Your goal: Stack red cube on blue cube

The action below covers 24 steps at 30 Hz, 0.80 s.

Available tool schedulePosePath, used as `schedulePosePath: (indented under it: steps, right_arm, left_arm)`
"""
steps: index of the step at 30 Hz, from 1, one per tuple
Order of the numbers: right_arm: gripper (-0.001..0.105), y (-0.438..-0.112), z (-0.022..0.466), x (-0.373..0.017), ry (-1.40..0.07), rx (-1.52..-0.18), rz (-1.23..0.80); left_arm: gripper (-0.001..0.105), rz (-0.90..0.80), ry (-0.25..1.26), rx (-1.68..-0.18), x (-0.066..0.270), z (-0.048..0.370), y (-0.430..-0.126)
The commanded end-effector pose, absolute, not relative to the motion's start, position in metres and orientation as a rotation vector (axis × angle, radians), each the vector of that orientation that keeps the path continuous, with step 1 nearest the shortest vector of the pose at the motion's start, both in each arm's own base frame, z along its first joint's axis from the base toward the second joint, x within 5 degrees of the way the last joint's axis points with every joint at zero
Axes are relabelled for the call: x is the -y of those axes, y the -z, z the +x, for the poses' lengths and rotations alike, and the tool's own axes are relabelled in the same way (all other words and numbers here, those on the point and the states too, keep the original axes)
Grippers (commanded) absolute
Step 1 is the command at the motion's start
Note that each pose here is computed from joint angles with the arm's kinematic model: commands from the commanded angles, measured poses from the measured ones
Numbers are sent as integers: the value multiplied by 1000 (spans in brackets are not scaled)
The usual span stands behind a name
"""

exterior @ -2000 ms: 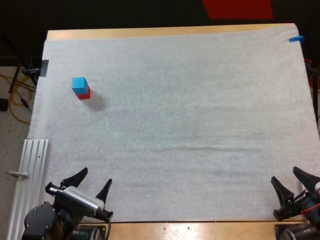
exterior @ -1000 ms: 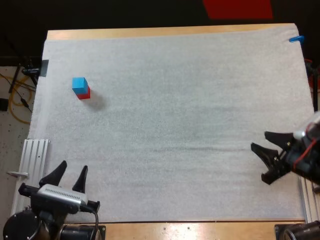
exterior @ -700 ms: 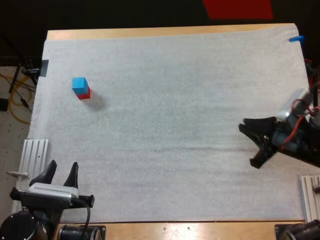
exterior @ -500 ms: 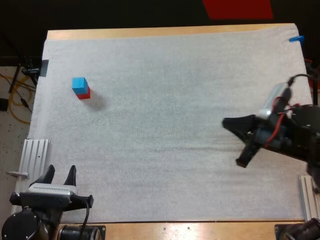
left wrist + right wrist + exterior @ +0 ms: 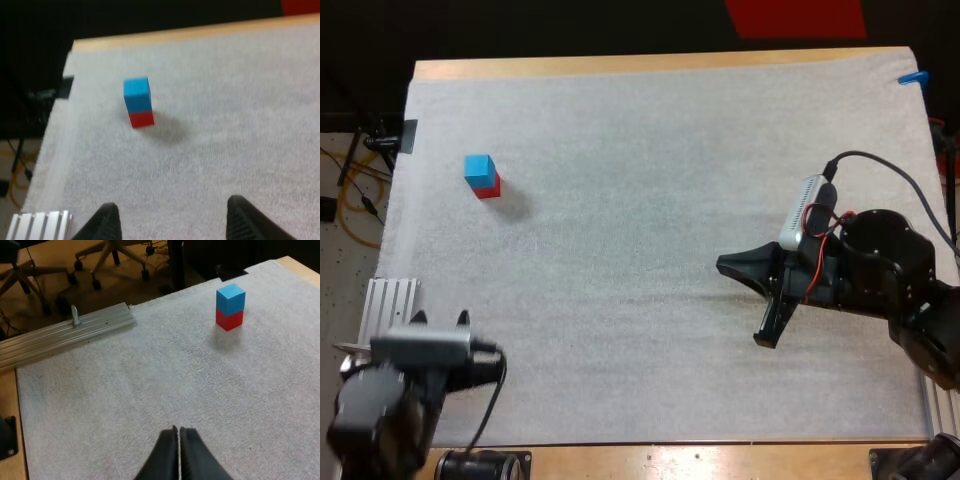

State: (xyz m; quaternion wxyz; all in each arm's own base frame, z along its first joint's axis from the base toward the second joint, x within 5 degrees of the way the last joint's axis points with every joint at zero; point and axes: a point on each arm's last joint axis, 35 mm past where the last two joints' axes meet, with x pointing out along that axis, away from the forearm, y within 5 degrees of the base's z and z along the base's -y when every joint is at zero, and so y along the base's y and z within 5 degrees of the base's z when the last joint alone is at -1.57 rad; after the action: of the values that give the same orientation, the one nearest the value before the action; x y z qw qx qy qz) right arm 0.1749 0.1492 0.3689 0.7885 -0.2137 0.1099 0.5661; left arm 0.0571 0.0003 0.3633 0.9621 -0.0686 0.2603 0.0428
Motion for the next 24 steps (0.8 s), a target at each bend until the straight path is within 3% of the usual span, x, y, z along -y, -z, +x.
schedulePosePath:
  steps: [1,8,16,24]
  right_arm:
    - [0,-375,174,-150,-1224,-196,-470]
    - [0,-375,174,-150,-1224,-196,-470]
    - [0,-375,174,-150,-1222,-203,-460]
    - [0,-375,174,-150,-1221,-205,-457]
  left_arm:
    - [47,-136,-118,-523,0,71,-368]
    - [47,-137,-153,-563,-10,127,-371]
    - [47,-237,-201,-606,-64,190,-373]
    - [47,-181,-159,-747,-84,260,-359]
